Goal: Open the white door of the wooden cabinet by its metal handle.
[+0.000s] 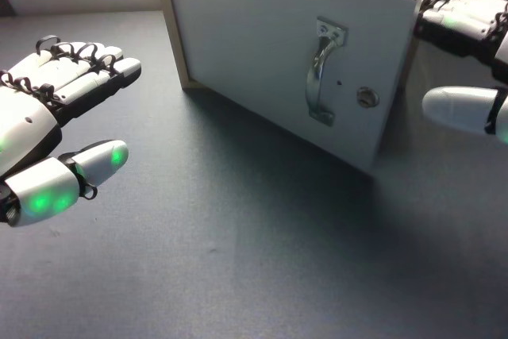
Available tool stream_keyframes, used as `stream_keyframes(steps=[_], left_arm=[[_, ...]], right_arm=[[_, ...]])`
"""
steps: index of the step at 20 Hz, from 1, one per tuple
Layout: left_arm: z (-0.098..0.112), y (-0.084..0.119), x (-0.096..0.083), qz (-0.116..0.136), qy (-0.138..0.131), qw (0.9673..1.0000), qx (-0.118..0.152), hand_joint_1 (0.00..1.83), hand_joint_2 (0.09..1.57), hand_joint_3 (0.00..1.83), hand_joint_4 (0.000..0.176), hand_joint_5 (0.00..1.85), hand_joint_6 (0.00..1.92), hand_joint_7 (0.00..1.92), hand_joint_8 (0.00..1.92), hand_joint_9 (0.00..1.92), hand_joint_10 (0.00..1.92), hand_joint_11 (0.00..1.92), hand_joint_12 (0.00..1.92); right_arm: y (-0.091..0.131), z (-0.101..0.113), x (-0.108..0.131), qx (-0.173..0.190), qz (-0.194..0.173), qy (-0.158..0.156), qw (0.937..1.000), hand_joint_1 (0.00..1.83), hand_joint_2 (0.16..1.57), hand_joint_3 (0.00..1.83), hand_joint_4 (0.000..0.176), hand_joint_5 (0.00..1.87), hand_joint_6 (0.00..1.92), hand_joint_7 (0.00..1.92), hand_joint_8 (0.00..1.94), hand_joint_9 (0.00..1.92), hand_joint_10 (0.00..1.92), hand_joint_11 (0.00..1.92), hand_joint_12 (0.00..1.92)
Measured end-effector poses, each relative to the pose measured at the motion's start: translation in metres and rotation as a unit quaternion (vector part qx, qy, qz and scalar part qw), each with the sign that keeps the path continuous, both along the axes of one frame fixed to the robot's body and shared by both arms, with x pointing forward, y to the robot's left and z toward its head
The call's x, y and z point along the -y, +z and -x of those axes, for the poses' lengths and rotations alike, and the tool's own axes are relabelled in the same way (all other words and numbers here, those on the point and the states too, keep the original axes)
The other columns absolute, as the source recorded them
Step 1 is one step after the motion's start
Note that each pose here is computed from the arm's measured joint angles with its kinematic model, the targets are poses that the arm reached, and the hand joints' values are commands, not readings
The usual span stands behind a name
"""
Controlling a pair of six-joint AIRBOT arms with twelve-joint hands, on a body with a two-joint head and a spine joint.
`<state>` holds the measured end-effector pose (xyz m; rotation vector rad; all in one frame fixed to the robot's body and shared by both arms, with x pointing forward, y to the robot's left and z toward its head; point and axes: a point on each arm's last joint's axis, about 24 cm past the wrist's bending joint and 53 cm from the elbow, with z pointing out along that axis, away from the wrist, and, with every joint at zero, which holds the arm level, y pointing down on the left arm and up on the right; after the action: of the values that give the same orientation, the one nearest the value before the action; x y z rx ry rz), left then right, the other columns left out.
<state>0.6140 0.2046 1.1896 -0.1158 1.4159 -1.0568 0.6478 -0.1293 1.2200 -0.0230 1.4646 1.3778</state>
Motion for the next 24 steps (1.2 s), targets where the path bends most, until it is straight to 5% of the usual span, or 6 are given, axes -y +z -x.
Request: stream_keyframes(steps=[24], left_arm=[[0.001,-0.003,-0.007,0.003,0.011,0.9999,-0.003,0.01,1.52,0.00,0.000,0.16,0.00,0.12,0.00,0.13,0.00,0.05,0.33]], right_arm=[[-0.015,0.041,-0.053,-0.003,-0.001,0.106,0.9943,0.00,1.47,0.01,0.000,0.02,0.01,0.00,0.00,0.00,0.00,0.00,0.00]])
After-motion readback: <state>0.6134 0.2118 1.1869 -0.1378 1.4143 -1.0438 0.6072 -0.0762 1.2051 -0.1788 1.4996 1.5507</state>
